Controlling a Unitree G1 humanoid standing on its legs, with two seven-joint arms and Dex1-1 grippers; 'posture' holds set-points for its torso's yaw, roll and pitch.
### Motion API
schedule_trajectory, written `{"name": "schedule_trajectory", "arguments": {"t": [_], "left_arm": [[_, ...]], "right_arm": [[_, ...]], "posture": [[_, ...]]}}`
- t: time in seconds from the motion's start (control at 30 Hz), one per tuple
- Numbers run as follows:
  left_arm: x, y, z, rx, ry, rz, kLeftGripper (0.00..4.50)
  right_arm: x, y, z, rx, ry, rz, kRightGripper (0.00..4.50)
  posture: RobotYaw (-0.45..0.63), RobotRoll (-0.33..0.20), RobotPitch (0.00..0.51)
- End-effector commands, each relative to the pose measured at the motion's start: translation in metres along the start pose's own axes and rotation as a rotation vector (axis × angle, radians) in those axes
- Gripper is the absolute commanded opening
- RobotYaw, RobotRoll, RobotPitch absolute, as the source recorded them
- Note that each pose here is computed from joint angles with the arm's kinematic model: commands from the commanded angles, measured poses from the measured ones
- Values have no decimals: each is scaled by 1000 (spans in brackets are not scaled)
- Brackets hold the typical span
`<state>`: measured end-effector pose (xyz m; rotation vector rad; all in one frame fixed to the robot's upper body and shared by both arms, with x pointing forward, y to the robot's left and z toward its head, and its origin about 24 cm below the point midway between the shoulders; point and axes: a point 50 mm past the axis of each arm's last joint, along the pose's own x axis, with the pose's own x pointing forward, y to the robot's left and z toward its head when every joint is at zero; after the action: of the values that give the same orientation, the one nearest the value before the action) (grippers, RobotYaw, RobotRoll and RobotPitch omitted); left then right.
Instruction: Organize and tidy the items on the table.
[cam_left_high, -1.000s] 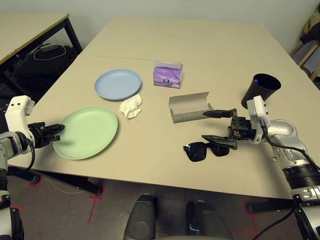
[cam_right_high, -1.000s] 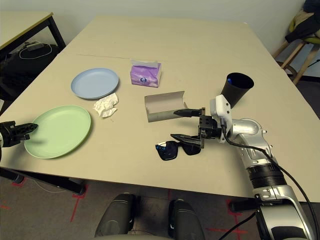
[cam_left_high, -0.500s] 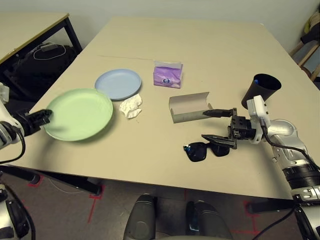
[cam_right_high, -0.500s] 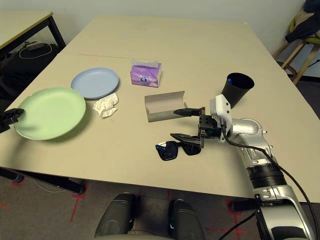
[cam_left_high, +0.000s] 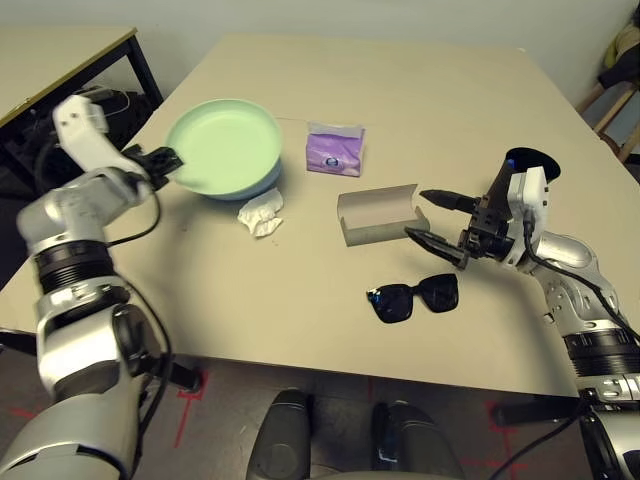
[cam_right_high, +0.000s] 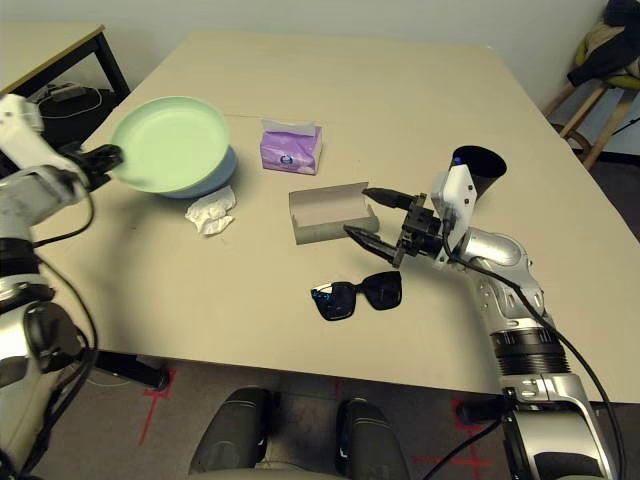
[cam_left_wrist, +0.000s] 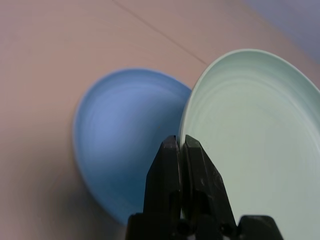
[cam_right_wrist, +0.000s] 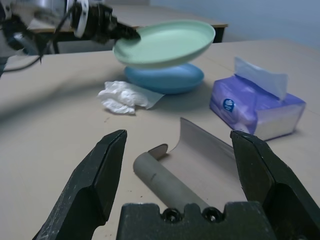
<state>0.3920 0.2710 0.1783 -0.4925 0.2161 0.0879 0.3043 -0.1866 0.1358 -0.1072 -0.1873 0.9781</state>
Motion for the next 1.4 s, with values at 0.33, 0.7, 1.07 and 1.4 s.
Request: {"name": "schedule_trajectory", "arguments": {"t": [0.33, 0.7, 1.07, 1.4], "left_arm": [[11, 5, 5, 60, -76, 225, 36], [7, 22, 6, 116, -99, 379, 36], [7, 24, 3, 97, -76, 344, 1163], [-7, -2, -3, 438, -71, -303, 4434]], "right_arm": [[-3, 7, 6, 0, -34, -35, 4500], [1, 9, 9, 4, -41, -42, 4500], [-1, 5, 9, -4, -35, -52, 4500], [-1, 1, 9, -10, -36, -61, 4500]], "posture": [[167, 0, 69], [172, 0, 66], [172, 0, 63], [194, 0, 66]]}}
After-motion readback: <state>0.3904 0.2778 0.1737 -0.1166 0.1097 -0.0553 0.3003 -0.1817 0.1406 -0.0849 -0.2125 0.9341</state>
